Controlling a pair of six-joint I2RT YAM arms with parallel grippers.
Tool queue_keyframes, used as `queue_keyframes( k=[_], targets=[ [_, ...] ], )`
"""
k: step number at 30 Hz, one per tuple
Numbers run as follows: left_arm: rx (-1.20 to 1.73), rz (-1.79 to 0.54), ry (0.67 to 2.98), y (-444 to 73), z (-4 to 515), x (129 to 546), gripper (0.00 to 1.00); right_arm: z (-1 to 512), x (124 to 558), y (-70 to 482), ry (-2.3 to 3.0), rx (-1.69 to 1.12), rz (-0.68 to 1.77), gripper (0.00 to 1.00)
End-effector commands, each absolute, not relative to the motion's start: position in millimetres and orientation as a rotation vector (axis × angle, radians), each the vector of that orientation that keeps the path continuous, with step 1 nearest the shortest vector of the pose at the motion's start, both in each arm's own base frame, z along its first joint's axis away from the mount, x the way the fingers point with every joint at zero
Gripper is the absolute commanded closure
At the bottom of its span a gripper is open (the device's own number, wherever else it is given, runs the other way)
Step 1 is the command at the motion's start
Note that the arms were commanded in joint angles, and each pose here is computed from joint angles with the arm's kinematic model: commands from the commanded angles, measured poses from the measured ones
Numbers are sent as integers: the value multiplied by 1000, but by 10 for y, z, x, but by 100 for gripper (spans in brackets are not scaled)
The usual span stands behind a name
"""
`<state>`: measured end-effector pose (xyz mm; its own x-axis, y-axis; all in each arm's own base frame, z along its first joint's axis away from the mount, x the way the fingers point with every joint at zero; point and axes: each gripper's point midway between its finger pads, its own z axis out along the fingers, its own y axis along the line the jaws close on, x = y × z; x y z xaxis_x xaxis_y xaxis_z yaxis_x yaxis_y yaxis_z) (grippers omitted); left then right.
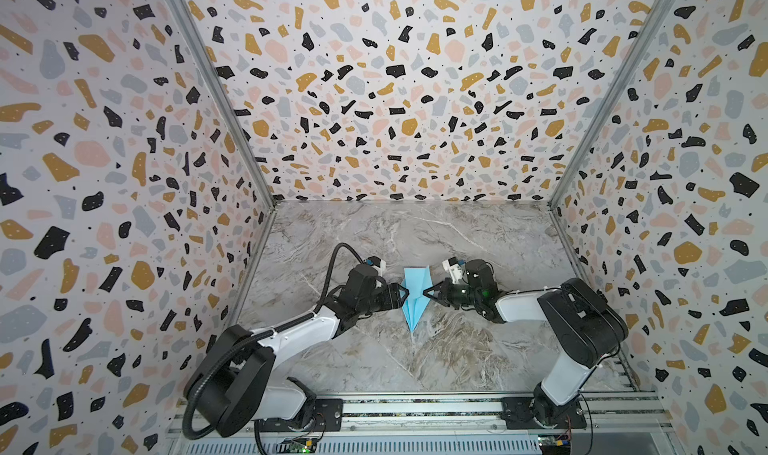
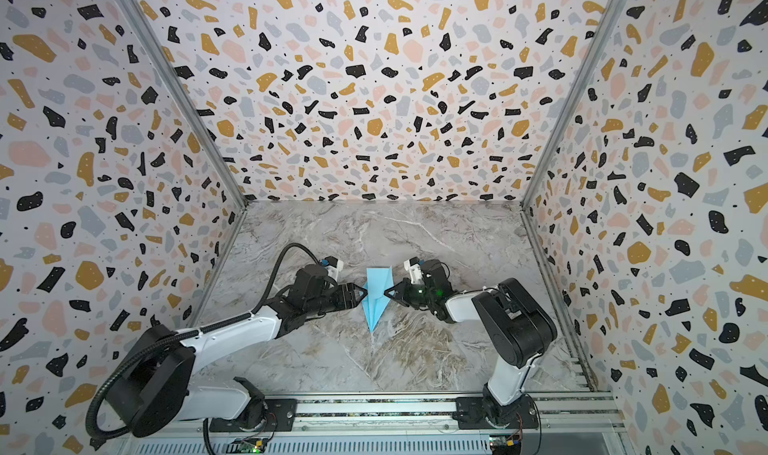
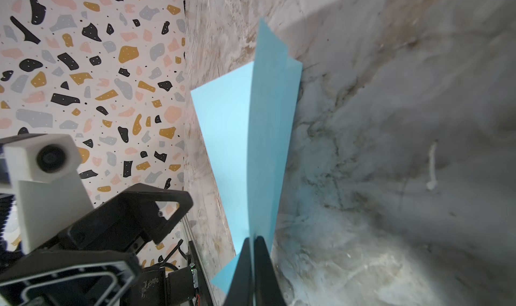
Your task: Fold a paper plane with a square sheet of paper (pick it up from the middle)
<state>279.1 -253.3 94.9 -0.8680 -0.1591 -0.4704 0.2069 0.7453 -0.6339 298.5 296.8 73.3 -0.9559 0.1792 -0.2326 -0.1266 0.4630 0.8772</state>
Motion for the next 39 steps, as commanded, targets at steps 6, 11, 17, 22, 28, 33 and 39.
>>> queue_keyframes(
  k=[6,11,17,22,28,33,39],
  targets=[
    [85,-1059,2466,-2809,828,2723,34,730,2916,2976,2406,14,1538,100],
    [112,-1074,2491,-2866,737,2706,35,694,2906,2965,2413,22,1535,100],
    [138,-1155,2479,-2971,744,2675,46,678,2899,2963,2416,23,1536,100],
    [138,-1151,2485,-2978,714,2679,51,674,2884,2966,2410,28,1552,100],
    [153,-1141,2508,-2992,639,2636,39,649,2876,2968,2418,31,1555,100],
    [178,-1105,2525,-3000,596,2626,35,641,2878,2967,2422,36,1555,100],
    [179,-1077,2544,-3006,538,2640,40,639,2874,2970,2422,33,1556,100]
  ],
)
